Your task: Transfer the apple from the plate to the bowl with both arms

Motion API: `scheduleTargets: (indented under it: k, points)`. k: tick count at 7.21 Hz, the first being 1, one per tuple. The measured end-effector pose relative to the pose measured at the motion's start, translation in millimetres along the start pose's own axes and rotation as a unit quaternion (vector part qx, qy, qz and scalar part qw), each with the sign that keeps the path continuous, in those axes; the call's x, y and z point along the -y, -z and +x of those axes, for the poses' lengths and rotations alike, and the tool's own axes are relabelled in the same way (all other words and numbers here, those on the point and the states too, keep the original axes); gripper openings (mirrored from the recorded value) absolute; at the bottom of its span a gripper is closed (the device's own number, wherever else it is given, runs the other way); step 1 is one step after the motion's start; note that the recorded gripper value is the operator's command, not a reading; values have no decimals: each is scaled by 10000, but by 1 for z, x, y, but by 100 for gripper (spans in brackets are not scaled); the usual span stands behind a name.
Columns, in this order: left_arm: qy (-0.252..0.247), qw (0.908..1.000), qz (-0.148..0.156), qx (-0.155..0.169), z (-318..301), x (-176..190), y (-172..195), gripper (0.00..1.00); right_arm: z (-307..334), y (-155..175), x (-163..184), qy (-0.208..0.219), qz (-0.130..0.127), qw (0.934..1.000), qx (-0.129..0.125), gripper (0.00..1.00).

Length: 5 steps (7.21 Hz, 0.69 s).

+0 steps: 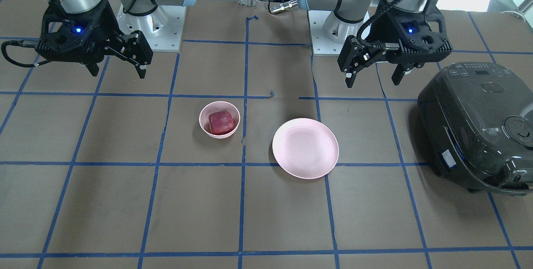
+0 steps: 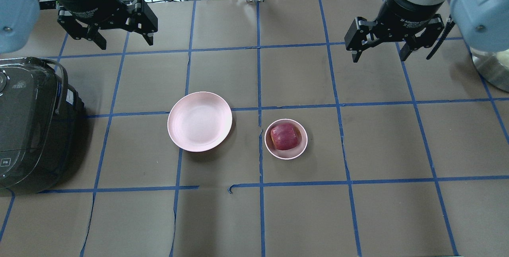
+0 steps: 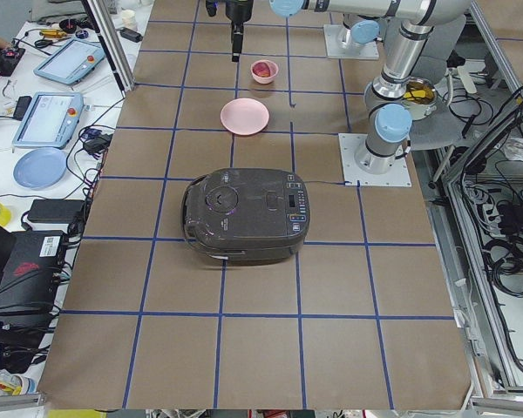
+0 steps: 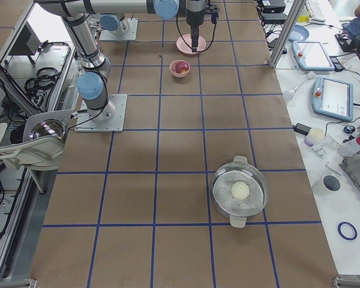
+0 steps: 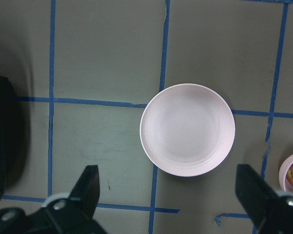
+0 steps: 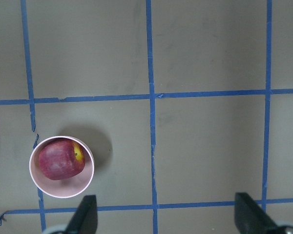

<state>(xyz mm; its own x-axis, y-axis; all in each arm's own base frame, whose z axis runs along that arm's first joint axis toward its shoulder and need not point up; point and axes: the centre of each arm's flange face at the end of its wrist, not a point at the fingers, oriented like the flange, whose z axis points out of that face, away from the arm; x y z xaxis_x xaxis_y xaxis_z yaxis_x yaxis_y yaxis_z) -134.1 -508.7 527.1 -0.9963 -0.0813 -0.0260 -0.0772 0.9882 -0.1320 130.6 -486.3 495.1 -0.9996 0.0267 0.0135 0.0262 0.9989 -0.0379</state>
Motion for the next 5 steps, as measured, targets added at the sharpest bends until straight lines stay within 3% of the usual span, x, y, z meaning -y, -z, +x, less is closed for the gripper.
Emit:
scheduleTargets:
  k: [5]
  points:
    - [-40, 9999, -164, -15, -19, 1, 9, 100, 1, -1, 0, 1, -17, 10000, -30, 100]
